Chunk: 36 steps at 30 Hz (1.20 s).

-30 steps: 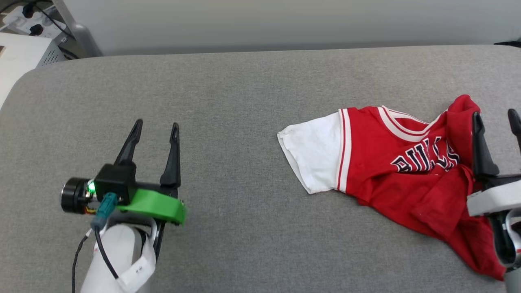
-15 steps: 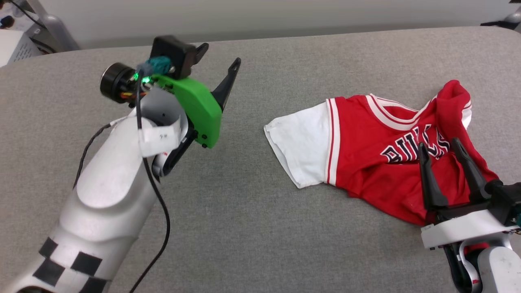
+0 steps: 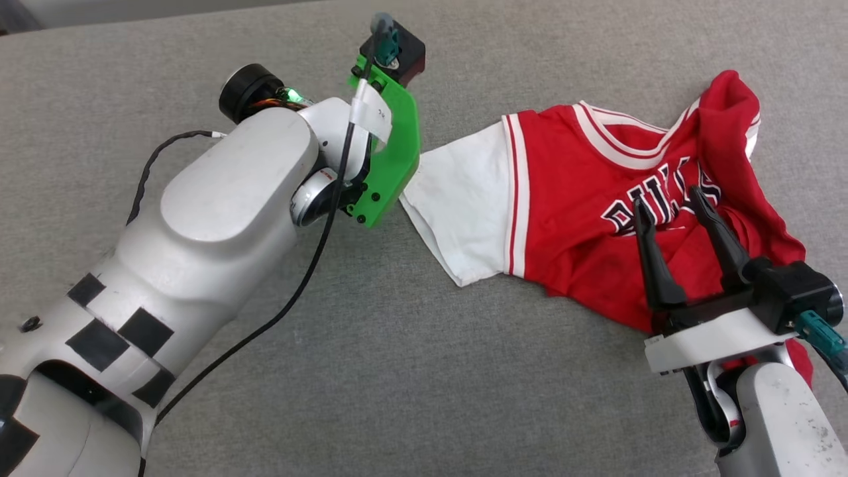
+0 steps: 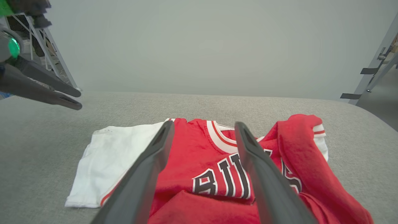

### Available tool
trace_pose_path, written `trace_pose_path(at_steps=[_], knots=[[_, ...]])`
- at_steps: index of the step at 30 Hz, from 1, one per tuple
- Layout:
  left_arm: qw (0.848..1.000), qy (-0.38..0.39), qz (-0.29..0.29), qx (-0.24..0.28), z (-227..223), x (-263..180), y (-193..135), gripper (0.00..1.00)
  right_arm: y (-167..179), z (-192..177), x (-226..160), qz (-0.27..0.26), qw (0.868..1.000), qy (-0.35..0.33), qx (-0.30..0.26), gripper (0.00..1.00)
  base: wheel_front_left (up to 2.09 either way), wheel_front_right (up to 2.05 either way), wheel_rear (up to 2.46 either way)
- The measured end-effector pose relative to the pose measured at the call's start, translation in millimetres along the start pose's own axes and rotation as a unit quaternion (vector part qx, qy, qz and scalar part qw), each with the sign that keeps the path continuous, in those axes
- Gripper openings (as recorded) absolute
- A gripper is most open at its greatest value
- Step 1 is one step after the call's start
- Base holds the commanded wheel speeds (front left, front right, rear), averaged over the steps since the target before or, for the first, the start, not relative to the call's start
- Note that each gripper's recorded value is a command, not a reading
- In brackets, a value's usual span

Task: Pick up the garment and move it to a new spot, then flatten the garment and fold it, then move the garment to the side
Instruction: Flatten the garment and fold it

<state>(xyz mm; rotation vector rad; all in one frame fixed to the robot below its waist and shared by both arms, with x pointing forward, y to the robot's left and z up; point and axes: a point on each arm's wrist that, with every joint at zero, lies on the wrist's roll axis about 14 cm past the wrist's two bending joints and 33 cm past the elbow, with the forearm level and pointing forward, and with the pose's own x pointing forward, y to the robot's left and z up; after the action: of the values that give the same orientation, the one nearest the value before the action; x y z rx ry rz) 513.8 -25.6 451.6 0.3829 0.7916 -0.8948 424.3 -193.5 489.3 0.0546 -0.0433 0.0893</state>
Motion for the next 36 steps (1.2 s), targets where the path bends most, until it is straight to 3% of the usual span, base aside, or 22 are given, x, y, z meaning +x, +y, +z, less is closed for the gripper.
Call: trace_pose_path(at_steps=[7,14,15,16,17,27,34,36], knots=[[0.995,0.092,-0.039,0.02,-43.0,43.9,-12.3,1.0,-10.4,-14.3,4.7,-0.018,1.0,0.018,-0.004,1.0,0.0,0.0,0.0],[0.991,0.112,-0.064,0.024,-53.7,64.7,-15.5,1.0,-18.7,-27.9,3.6,-0.03,0.999,0.038,-0.017,1.0,0.0,0.0,0.0],[0.991,0.112,-0.066,0.026,-54.3,65.6,-15.3,0.84,-20.0,-29.2,3.4,-0.031,0.999,0.04,-0.019,1.0,0.0,0.0,0.0],[0.991,0.109,-0.066,0.029,-53.7,65.5,-14.7,0.36,-20.5,-29.8,3.6,-0.031,0.998,0.041,-0.021,1.0,0.0,0.0,0.0],[0.992,0.102,-0.064,0.031,-52.1,65.1,-13.7,0.0,-20.4,-30.4,4.1,-0.031,0.998,0.042,-0.022,1.0,0.0,0.0,0.0],[0.996,-0.022,-0.079,0.034,-24.2,27.0,-26.5,0.0,-19.5,-15.0,3.2,-0.03,0.999,0.021,-0.024,1.0,0.0,0.0,0.0],[0.998,-0.052,-0.027,-0.012,-43.7,-26.9,8.5,0.0,-8.3,-13.6,-5.3,-0.016,1.0,0.021,-0.016,1.0,0.0,0.0,0.0],[0.997,-0.048,0.024,-0.048,-68.1,-59.2,33.5,0.0,-0.4,-7.8,-3.3,-0.001,1.0,0.012,-0.016,1.0,0.0,0.0,0.0]])
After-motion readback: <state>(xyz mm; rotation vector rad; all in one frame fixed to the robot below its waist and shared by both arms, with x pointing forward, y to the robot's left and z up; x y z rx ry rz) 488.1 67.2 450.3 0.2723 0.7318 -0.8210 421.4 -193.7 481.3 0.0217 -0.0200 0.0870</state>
